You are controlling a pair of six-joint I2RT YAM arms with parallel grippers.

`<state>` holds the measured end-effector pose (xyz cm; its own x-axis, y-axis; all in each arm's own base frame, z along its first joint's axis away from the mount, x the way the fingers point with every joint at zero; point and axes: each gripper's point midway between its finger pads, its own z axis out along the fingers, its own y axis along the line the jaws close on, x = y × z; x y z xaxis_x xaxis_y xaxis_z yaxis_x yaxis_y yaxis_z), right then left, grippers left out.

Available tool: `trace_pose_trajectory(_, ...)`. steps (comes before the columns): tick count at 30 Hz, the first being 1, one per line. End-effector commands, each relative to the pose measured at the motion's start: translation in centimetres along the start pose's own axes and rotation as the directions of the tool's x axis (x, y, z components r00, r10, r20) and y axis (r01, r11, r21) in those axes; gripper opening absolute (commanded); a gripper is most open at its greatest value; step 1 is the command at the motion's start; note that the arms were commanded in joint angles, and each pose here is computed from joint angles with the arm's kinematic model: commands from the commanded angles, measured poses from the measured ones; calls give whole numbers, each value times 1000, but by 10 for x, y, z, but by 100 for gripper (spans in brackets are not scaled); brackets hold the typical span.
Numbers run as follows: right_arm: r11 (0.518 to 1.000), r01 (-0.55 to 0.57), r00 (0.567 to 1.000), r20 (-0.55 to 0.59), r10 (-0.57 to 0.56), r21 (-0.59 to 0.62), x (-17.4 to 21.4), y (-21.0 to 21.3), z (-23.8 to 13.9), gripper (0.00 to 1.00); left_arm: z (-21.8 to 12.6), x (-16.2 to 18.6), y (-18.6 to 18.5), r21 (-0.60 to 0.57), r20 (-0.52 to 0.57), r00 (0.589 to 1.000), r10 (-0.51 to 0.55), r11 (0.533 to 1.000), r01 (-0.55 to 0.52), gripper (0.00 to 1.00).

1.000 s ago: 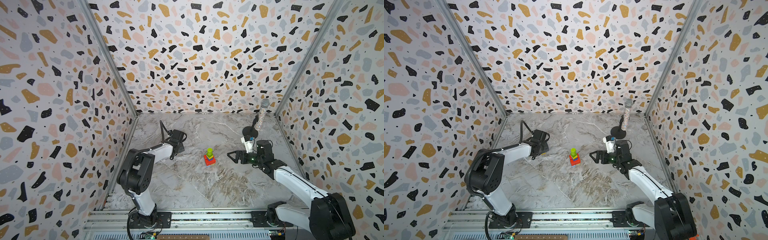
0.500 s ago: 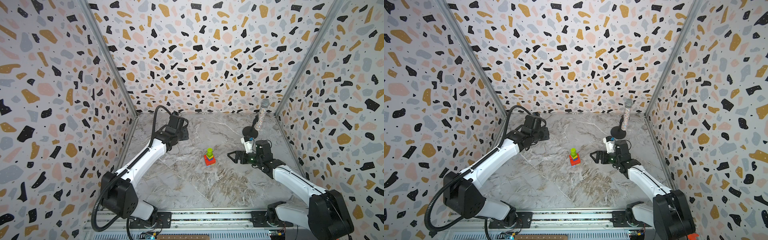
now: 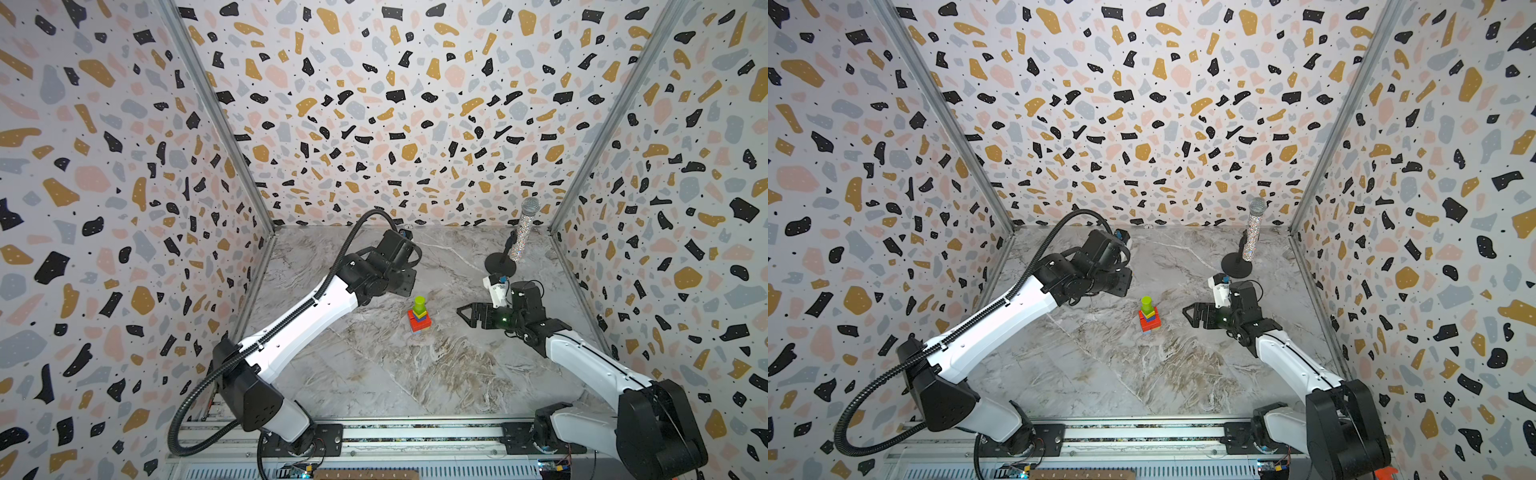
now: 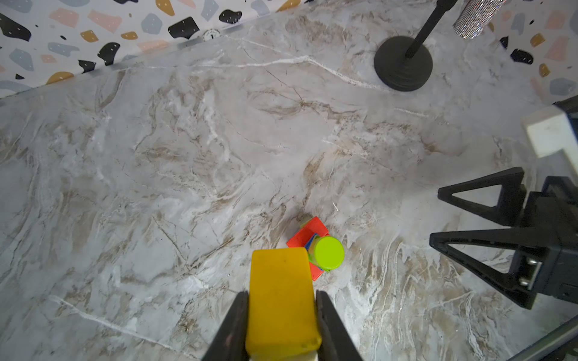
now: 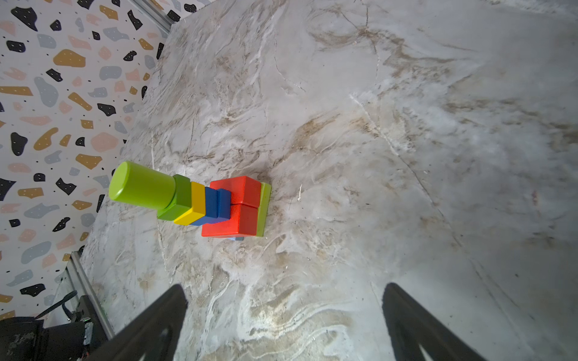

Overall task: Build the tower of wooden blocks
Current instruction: 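Lift the yellow block and carry it over the stack with the left gripper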

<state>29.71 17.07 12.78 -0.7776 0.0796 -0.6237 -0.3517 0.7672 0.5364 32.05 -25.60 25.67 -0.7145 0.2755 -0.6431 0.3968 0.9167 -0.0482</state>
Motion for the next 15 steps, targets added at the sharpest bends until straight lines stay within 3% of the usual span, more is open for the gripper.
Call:
trace_pose_trajectory(1,1000,17,1000,15,-17,5,-9,3,-6,99,-3,-1,-2,-14,1,1000,22,1000,-22,18)
trace_pose_trajectory(15,1000,14,1000,8,-14,-7,-6,4,-4,99,18,4,-37,52,-20,998,56,997,-55,17)
